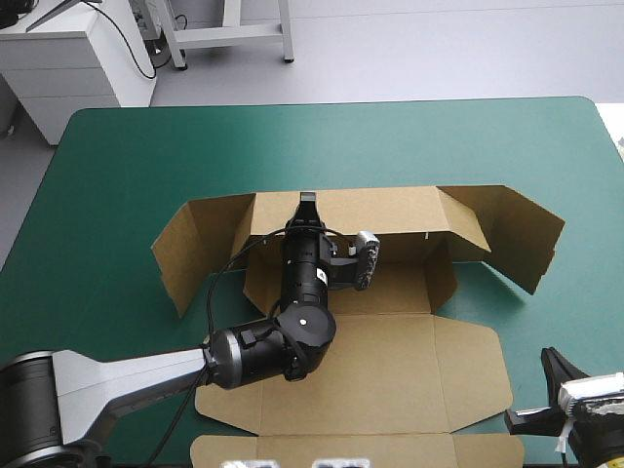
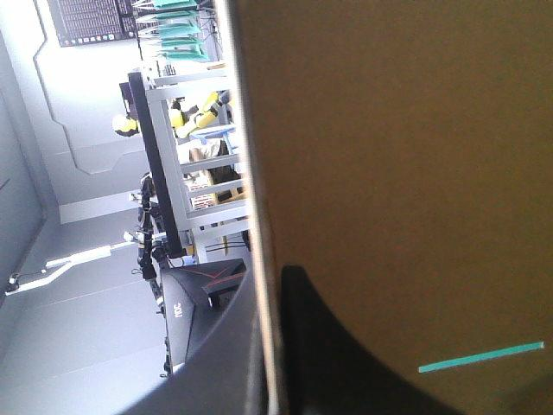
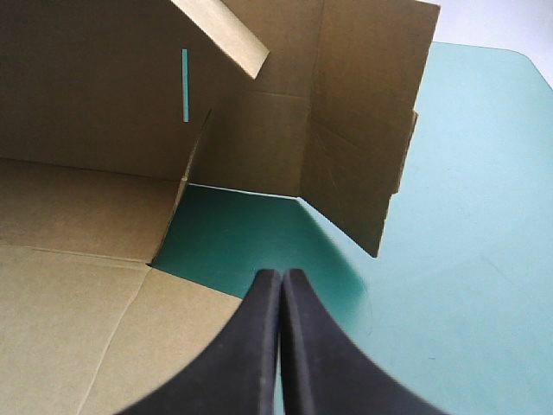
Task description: Fold the box
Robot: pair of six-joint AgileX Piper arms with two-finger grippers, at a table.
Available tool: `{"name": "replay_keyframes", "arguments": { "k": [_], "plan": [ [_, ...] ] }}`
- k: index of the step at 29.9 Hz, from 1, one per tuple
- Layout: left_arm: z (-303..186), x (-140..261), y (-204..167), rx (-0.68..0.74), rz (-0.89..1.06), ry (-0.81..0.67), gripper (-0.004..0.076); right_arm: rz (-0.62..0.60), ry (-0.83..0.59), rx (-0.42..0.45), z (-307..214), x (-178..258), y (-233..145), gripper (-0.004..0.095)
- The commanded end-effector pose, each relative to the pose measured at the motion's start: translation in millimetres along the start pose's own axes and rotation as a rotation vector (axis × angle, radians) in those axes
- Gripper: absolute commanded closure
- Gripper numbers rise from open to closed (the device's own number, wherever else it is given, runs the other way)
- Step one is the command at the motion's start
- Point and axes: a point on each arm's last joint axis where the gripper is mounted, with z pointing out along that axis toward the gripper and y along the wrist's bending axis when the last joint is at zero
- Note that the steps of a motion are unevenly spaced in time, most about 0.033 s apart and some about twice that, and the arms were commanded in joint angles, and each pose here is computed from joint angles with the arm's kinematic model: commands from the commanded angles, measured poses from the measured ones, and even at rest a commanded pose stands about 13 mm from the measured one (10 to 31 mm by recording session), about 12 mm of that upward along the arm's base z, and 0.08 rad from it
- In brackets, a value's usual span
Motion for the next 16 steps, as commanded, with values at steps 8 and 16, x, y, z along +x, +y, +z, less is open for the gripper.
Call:
{"name": "replay_keyframes", "arguments": {
  "k": [8,16],
  "plan": [
    [-17.3,1.7,10.1,-0.027,-0.033,0.008,0.0732,0.069,0.221,0.005,44.1,-94.2,-9.6,0.0928],
    [-17.4,6.6,10.0,-0.027,-0.04,0.062,0.0732,0.047,0.291,-0.016,130.2,-181.5,-17.8,0.0928]
  ]
}}
